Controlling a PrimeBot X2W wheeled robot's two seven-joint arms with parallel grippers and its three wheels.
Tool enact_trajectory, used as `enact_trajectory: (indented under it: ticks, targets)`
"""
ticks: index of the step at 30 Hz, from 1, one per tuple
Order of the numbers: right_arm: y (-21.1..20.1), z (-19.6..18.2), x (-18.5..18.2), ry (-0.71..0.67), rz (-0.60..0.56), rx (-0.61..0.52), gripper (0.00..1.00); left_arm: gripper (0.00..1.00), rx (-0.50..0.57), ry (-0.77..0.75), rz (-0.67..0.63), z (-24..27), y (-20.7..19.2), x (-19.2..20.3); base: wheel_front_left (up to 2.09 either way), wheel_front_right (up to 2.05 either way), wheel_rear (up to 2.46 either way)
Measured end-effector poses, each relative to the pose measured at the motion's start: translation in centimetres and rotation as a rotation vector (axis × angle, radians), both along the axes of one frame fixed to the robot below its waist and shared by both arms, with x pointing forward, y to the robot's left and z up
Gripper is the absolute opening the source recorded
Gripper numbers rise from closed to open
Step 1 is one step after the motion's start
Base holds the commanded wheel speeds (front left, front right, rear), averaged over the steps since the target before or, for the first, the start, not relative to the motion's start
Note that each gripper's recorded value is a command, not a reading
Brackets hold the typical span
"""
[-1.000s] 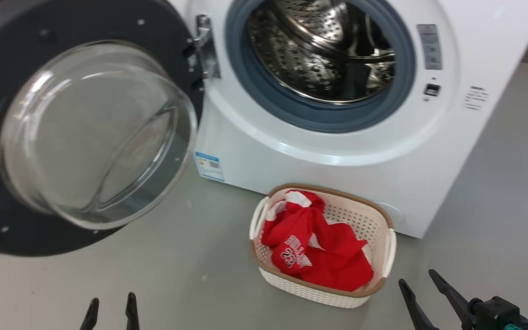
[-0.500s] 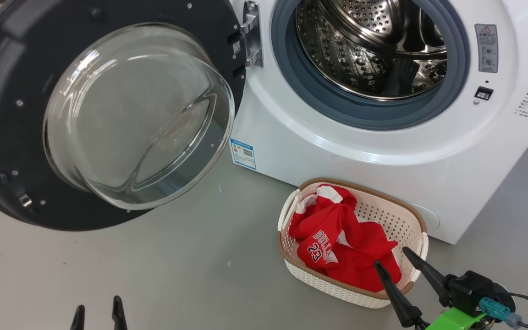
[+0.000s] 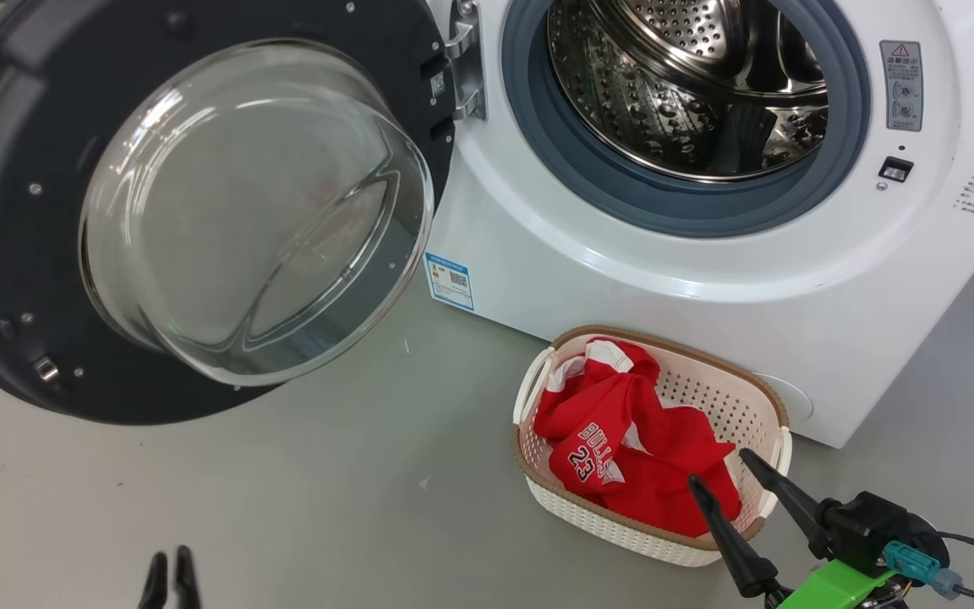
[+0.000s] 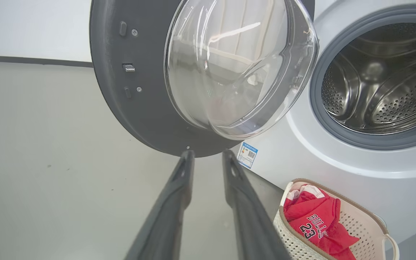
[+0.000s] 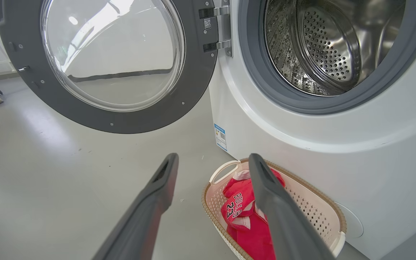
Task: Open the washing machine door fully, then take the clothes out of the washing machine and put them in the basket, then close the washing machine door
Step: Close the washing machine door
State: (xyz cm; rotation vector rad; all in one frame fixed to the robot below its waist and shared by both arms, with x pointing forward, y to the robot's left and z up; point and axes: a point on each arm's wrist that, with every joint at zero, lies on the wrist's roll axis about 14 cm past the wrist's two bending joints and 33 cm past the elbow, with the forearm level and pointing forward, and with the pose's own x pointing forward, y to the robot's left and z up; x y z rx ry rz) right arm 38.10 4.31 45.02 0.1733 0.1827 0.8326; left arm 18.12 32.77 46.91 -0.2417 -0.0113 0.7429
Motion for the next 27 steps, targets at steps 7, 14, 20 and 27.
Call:
enact_trajectory:
  ticks: [7, 14, 20, 27]
  targets:
    - [-0.1, -0.2, 0.2, 0.008, -0.008, 0.004, 1.0, 0.0, 0.083, -0.152, 0.024, 5.1, 2.5, 0.6, 0.0, 0.0, 0.0]
    - [-0.2, -0.8, 0.2, 0.029, -0.016, 0.008, 1.0, 0.0, 0.343, -0.347, 0.054, 15.0, 6.9, 0.5, 0.0, 0.0, 0.0]
    - [-0.4, -1.3, 0.4, 0.045, -0.025, 0.009, 1.0, 0.0, 0.54, -0.434, 0.066, 22.4, 10.9, 0.6, 0.0, 0.0, 0.0]
    - [-0.7, -1.7, 0.7, 0.055, -0.037, 0.012, 1.0, 0.0, 0.594, -0.473, 0.073, 26.3, 13.9, 1.7, 0.0, 0.0, 0.0]
